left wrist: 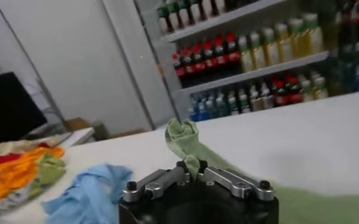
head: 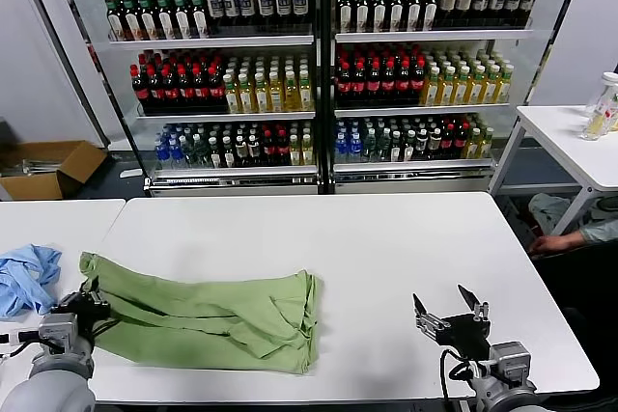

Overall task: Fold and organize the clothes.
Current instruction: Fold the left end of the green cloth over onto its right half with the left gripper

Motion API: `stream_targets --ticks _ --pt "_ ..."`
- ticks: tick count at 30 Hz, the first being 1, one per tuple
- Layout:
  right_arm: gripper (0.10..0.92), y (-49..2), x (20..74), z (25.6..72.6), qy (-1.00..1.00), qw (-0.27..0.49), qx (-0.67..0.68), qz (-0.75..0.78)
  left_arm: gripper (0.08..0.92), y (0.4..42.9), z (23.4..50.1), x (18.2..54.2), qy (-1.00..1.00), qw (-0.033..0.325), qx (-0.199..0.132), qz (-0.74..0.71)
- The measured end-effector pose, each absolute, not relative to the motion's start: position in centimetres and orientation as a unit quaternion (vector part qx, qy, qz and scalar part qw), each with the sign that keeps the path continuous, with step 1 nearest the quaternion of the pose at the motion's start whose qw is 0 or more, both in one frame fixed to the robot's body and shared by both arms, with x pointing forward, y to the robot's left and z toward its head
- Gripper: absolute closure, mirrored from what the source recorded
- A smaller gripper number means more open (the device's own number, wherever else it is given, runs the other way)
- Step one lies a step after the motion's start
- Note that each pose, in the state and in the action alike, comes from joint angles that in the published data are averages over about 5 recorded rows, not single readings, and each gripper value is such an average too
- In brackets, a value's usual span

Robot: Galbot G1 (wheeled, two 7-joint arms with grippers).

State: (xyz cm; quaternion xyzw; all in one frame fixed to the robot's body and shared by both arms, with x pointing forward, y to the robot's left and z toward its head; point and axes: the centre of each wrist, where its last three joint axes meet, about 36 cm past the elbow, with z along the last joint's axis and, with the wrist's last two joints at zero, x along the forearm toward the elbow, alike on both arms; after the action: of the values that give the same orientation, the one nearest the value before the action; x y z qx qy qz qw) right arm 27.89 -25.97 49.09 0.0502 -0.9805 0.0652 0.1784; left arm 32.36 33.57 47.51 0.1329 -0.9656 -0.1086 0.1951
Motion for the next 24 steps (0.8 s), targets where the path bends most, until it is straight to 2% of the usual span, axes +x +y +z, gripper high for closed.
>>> stream_targets --ticks 7,12,17,24 --pt "0.200 -26.2 27.7 49.4 -0.981 0.176 0.045 0.068 0.904 26.7 47.7 30.7 -0.978 0.210 0.009 0.012" --pt "0.200 -26.4 27.6 49.4 -0.981 0.177 0.041 0.068 0.904 22.8 46.9 30.6 -0.972 0.214 -0.057 0.080" --pt "0.200 -26.4 27.7 49.4 -0.981 0.176 0.040 0.068 0.904 19.8 45.9 31.1 -0.965 0.212 -0.099 0.121" --pt "0.200 -26.4 27.9 49.2 -0.981 0.177 0.040 0.067 0.879 16.8 44.4 32.0 -0.959 0.211 -0.126 0.140"
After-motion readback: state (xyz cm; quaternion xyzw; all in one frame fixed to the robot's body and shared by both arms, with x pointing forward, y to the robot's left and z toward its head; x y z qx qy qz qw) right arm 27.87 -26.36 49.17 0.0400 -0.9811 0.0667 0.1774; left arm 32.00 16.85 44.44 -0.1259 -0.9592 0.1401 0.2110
